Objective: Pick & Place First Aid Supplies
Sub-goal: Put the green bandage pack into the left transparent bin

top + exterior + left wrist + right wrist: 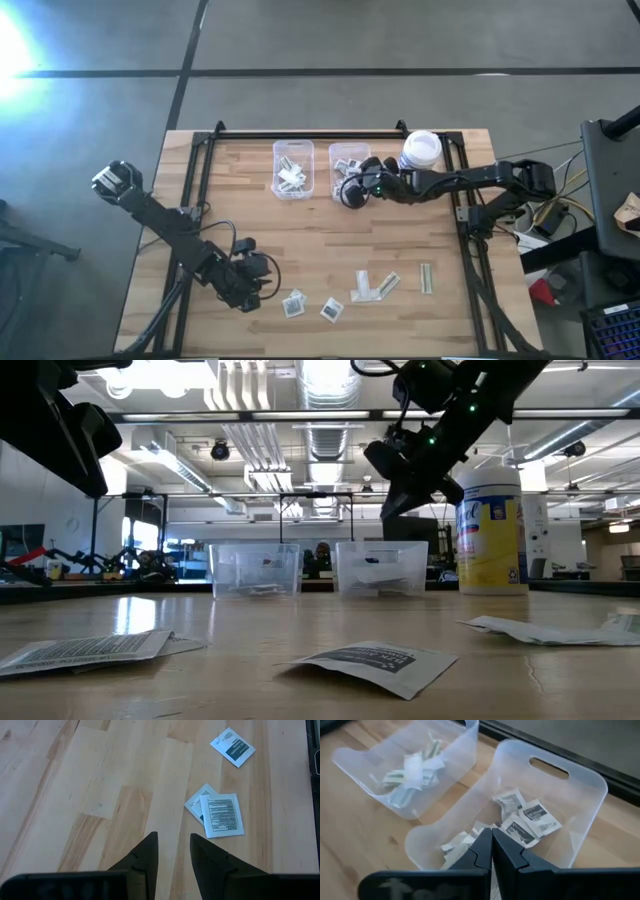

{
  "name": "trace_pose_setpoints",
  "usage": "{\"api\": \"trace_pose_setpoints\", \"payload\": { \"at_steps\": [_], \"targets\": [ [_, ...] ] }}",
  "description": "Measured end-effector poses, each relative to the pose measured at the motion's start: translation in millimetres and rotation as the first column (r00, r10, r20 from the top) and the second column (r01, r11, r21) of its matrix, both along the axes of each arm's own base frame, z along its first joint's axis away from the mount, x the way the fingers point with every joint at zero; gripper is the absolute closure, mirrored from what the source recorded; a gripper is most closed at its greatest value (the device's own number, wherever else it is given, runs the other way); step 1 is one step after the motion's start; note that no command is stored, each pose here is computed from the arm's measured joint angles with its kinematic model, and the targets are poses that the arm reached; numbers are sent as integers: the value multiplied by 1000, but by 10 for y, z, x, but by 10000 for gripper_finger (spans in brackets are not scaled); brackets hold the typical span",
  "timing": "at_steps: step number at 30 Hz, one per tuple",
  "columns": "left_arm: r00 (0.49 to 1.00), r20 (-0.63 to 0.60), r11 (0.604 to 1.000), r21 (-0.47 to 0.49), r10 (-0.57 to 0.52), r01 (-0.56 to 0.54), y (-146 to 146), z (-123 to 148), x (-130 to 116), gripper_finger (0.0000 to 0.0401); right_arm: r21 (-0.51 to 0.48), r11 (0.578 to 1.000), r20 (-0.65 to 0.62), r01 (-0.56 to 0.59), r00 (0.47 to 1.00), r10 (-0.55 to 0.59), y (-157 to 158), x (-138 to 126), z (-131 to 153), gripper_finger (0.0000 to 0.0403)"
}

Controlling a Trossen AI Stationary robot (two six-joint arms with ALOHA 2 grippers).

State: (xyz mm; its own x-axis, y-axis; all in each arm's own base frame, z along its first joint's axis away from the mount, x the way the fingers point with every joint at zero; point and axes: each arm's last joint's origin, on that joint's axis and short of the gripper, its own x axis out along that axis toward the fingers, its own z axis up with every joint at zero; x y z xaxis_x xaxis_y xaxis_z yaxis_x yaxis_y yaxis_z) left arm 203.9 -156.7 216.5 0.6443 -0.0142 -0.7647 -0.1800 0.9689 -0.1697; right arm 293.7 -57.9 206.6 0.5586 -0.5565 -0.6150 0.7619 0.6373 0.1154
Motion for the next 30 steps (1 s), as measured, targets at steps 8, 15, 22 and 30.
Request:
{"api": "trace_pose_setpoints", "payload": {
  "at_steps": [8,15,22,30],
  "targets": [
    [1000,0,1000,5,-6,6,0,0,0,294,27,998,111,-59,992,55,41,-128,300,349],
    [1000,6,1000,3,-9,9,-4,4,4,253,173,926,285,-335,917,279,240,-256,589,317],
    [1000,13,1000,-15,6,-5,-8,9,10,205,225,827,301,-514,845,443,783,-355,661,318],
    [1000,19,1000,-22,7,-7,-13,13,15,206,393,710,262,-585,811,523,1415,-504,546,339]
  ]
}}
